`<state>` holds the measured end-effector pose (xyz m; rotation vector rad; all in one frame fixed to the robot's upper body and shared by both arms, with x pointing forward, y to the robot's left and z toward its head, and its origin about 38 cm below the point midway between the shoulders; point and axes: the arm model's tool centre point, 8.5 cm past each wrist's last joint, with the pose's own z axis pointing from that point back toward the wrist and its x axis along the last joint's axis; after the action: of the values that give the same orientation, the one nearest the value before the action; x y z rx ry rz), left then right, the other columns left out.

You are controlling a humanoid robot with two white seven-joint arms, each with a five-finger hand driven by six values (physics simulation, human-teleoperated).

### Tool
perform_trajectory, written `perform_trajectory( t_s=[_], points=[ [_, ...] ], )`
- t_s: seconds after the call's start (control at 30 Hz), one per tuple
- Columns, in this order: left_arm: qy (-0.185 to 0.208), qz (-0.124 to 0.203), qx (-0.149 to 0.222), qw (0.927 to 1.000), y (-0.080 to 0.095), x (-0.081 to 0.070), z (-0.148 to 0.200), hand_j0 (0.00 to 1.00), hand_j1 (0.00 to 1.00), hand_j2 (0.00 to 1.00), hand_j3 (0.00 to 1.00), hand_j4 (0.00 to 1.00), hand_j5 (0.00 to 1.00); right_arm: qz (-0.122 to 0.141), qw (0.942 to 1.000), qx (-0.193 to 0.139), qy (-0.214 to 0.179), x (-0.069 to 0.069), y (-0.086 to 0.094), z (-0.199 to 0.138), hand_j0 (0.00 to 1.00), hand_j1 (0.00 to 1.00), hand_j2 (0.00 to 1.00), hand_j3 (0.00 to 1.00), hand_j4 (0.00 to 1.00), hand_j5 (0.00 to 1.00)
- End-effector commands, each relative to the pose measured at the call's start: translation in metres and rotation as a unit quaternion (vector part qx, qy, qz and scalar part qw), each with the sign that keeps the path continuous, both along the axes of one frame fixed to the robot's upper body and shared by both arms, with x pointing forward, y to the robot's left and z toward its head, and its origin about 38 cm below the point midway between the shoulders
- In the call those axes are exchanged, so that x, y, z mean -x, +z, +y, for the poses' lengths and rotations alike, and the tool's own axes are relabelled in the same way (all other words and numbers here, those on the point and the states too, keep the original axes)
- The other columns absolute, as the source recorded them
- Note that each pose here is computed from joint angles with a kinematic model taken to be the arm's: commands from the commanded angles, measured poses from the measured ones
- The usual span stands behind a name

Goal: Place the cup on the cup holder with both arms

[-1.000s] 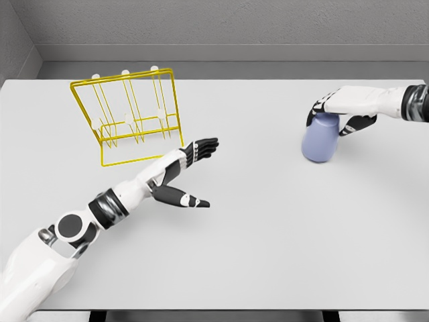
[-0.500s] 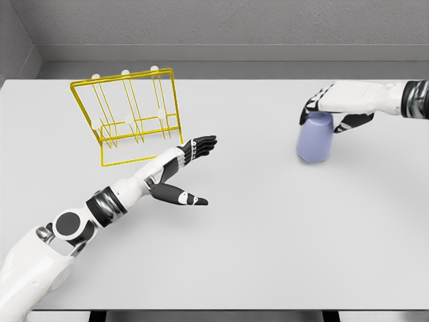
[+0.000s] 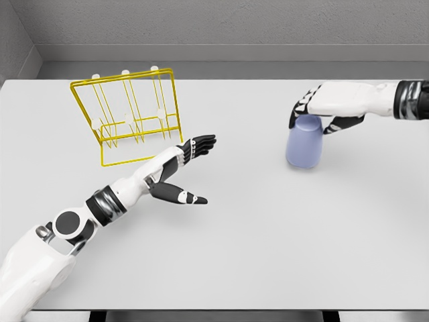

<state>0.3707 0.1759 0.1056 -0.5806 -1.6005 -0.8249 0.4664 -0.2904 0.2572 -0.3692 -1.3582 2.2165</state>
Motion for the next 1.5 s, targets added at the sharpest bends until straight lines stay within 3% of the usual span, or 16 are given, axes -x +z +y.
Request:
perform_trajectory(
  t_s=[0.0, 1.47],
  points=[
    [0.001, 0.002, 0.002, 1.0, 0.0, 0.0, 0.0, 1.0, 1.0, 1.0, 1.0, 1.0, 1.0, 0.0, 1.0, -0.004, 0.002, 0.001, 0.001, 0.002, 0.65, 0.65, 0.65, 0.65, 0.65, 0.65],
    [0.002, 0.004, 0.001, 1.0, -0.001, -0.001, 0.001, 1.0, 1.0, 1.0, 1.0, 1.0, 1.0, 0.007, 0.9967, -0.036, 0.073, 0.004, -0.008, 0.07, 0.64, 0.64, 0.64, 0.64, 0.64, 0.64]
  ],
)
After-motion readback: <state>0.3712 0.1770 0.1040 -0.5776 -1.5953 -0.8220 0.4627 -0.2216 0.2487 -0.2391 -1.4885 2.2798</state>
